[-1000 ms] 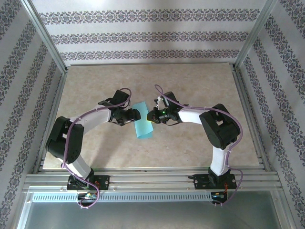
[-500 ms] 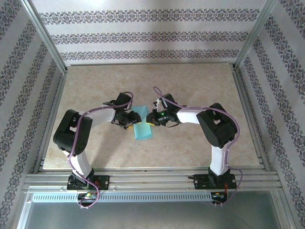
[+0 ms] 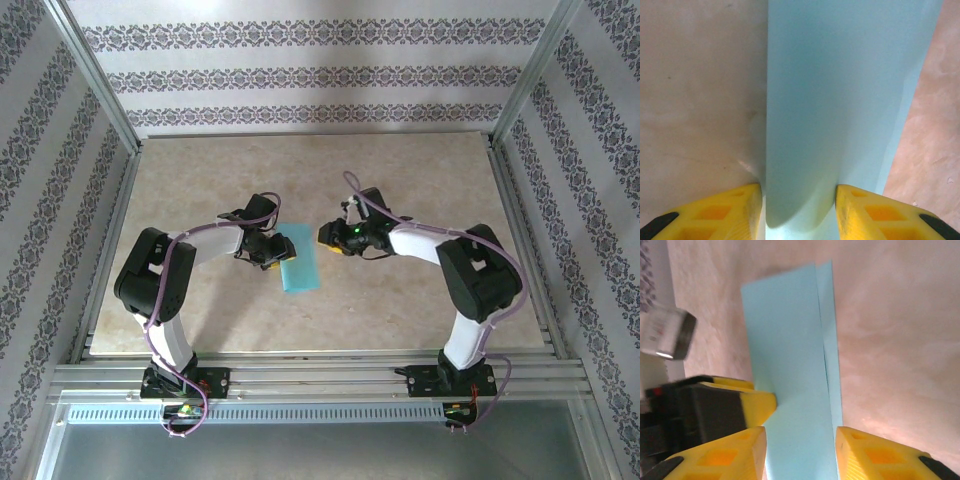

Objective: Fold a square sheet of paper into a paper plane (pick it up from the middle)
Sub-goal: First fold in half a square sheet of paper at the center of the table, then hold the square sheet of paper at the center of the table.

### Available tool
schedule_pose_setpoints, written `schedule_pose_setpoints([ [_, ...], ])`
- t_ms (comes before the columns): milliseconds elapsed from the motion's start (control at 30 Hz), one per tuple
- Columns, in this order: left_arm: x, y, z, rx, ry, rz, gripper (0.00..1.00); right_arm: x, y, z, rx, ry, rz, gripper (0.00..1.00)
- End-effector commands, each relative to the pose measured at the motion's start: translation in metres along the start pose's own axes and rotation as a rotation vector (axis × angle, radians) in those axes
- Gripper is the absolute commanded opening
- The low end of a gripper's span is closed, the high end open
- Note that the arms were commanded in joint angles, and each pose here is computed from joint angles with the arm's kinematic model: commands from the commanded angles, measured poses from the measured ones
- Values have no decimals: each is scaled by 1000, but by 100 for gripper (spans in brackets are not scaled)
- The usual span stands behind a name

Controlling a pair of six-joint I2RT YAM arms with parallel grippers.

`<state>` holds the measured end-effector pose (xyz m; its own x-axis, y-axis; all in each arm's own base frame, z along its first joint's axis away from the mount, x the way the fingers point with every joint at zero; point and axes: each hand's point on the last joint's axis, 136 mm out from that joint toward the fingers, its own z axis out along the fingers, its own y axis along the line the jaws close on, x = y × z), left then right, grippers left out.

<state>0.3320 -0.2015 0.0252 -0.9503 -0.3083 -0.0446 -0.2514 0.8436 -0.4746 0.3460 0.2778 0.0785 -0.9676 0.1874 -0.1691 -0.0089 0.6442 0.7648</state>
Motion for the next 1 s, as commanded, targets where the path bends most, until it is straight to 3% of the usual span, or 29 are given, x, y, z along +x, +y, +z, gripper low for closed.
schedule_pose_setpoints([
  [0,-2,11,8,-39,16,13,47,-4,-6,-17,51,-63,-23,43],
  [967,26,65,30,-371,140,25,52,2,-11,-13,67,-67,2,44],
])
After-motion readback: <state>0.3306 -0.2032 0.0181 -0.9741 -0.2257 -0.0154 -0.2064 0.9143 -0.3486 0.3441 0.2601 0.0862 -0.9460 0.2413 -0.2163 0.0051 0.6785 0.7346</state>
